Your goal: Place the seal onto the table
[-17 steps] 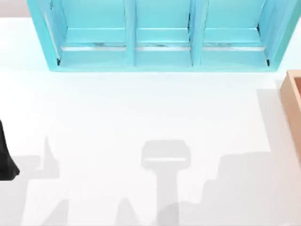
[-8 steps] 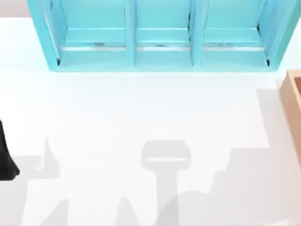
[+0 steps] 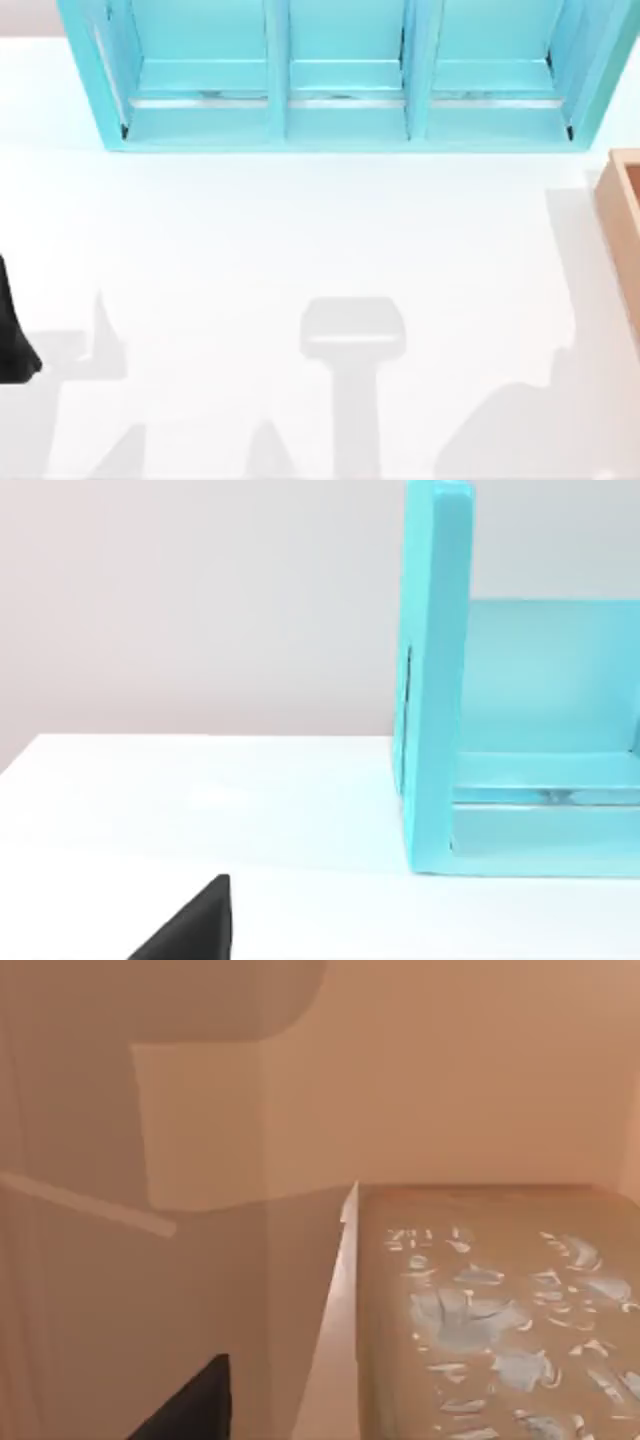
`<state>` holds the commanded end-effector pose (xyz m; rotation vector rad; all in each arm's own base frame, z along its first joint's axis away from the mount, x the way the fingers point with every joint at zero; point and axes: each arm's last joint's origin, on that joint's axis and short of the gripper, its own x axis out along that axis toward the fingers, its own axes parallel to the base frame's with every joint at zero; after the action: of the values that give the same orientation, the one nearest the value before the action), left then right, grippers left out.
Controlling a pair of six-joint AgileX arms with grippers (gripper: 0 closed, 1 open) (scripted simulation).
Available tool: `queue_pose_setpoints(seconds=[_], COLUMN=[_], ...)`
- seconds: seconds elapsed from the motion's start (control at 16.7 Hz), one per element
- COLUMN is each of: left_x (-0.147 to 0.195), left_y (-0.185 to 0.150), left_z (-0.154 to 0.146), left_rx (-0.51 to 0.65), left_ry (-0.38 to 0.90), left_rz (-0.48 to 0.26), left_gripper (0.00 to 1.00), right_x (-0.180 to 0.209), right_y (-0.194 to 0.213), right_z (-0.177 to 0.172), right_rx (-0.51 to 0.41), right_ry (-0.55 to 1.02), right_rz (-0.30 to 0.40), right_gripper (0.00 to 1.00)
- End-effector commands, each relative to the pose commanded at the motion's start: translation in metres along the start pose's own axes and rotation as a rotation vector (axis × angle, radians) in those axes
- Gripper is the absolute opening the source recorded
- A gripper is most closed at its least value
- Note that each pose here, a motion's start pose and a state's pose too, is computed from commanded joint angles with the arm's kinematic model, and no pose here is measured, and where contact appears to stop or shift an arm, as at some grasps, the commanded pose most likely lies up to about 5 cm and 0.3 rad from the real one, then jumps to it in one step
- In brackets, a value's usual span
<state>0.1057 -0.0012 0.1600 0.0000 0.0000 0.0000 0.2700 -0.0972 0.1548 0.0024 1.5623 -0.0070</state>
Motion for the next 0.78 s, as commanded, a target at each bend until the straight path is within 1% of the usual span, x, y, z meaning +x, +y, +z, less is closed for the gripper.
queue_pose_setpoints(seconds=[0.12, 0.36, 0.78], left_x=[0.0, 0.0, 0.0], left_y=[0.0, 0.0, 0.0], left_z=[0.0, 0.0, 0.0], left_rx=[0.0, 0.0, 0.0], left_ry=[0.0, 0.0, 0.0], left_rz=[0.0, 0.0, 0.0], left_gripper=[1.0, 1.0, 1.0], right_x=[0.0114, 0.0125, 0.0125], right_y=[0.0007, 0.0008, 0.0008], right_z=[-0.0024, -0.0027, -0.0027], right_rx=[0.0, 0.0, 0.0], right_ry=[0.007, 0.007, 0.007], right_rz=[0.003, 0.003, 0.003], right_gripper=[1.0, 1.0, 0.47])
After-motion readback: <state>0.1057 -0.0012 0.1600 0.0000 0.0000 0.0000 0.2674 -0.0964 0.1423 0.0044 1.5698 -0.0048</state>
